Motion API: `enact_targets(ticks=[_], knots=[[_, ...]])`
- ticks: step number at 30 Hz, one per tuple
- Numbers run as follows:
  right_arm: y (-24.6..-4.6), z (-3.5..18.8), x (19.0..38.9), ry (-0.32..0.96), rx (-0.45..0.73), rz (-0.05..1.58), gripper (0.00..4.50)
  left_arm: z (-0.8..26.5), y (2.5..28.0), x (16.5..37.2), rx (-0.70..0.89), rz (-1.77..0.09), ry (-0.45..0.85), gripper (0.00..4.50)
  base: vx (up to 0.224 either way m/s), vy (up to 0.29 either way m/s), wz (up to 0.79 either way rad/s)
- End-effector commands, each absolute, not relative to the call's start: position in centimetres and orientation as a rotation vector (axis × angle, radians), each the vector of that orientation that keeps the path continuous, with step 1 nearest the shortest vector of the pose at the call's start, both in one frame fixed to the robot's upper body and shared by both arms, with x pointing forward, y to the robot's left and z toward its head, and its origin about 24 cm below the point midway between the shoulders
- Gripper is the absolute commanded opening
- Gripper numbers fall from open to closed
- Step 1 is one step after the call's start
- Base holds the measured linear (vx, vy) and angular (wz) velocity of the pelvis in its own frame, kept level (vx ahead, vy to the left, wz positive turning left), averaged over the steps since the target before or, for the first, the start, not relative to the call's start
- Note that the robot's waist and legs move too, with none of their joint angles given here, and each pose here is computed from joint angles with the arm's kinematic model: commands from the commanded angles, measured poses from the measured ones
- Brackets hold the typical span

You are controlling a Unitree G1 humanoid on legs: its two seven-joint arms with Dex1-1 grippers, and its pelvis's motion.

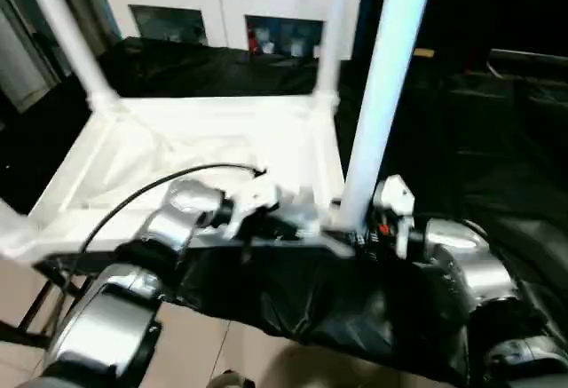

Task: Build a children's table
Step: Rotate leg to tighten

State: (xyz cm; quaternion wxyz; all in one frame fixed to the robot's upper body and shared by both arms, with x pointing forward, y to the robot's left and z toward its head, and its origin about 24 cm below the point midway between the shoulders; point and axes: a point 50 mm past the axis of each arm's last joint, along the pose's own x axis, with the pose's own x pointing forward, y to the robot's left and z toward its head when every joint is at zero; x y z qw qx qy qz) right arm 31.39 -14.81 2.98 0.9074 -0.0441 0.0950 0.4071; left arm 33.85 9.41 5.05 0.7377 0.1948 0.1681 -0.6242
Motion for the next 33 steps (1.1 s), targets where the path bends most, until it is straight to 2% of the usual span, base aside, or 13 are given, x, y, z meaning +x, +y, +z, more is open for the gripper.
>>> enact_targets(ticks=[1, 5, 8, 9, 15, 20, 22, 24, 25, 27, 28, 30, 33], knots=[[-13.2, 2.3, 32.2, 0.216, -0.076, 0.678, 2.68, 5.1, 7.5, 34.4, 0.427, -1.275, 0.354, 0.0, 0.0, 0.0, 0.0], [-11.4, 1.8, 33.2, 0.253, -0.004, 0.434, 2.68, 5.4, 5.1, 35.0, 0.42, -1.157, 0.314, 0.0, 0.0, 0.0, 0.0], [-10.5, 2.1, 33.3, 0.22, -0.012, 0.43, 2.68, 5.5, 4.5, 35.0, 0.446, -1.142, 0.292, 0.0, 0.0, 0.0, 0.0], [-10.4, 2.2, 33.4, 0.208, -0.02, 0.432, 3.03, 5.5, 4.5, 35.0, 0.453, -1.145, 0.289, 0.0, 0.0, 0.0, 0.0], [-10.1, 3.0, 33.5, 0.134, -0.057, 0.492, 3.57, 5.2, 5.2, 34.7, 0.485, -1.183, 0.266, 0.0, 0.0, 0.0, 0.0], [-12.3, 3.7, 33.2, 0.102, -0.08, 0.666, 3.91, 5.5, 7.0, 34.4, 0.477, -1.271, 0.249, 0.0, 0.0, 0.0, 0.0], [-13.3, 4.0, 32.3, 0.128, -0.095, 0.862, 3.91, 5.7, 8.0, 34.0, 0.473, -1.362, 0.242, 0.0, 0.0, 0.0, 0.0], [-13.5, 4.0, 32.1, 0.135, -0.097, 0.906, 3.91, 5.8, 8.3, 33.9, 0.475, -1.385, 0.241, 0.0, 0.0, 0.0, 0.0], [-14.1, 4.2, 31.5, 0.154, -0.103, 1.012, 3.91, 5.9, 9.0, 33.7, 0.47, -1.44, 0.254, 0.0, 0.0, 0.0, 0.0], [-14.4, 4.3, 31.3, 0.164, -0.103, 1.053, 3.91, 6.0, 9.2, 33.6, 0.475, -1.459, 0.256, 0.0, 0.0, 0.0, 0.0], [-15.0, 4.4, 30.6, 0.192, -0.133, 1.155, 3.91, 6.1, 9.9, 33.4, 0.48, -1.501, 0.268, 0.0, 0.0, 0.0, 0.0], [-15.3, 4.4, 30.3, 0.209, -0.147, 1.207, 3.91, 6.2, 10.2, 33.4, 0.488, -1.523, 0.27, 0.0, 0.0, 0.0, 0.0], [-15.6, 4.3, 29.9, 0.239, -0.16, 1.264, 3.62, 6.3, 10.7, 33.2, 0.503, -1.561, 0.284, 0.0, 0.0, 0.0, 0.0]])
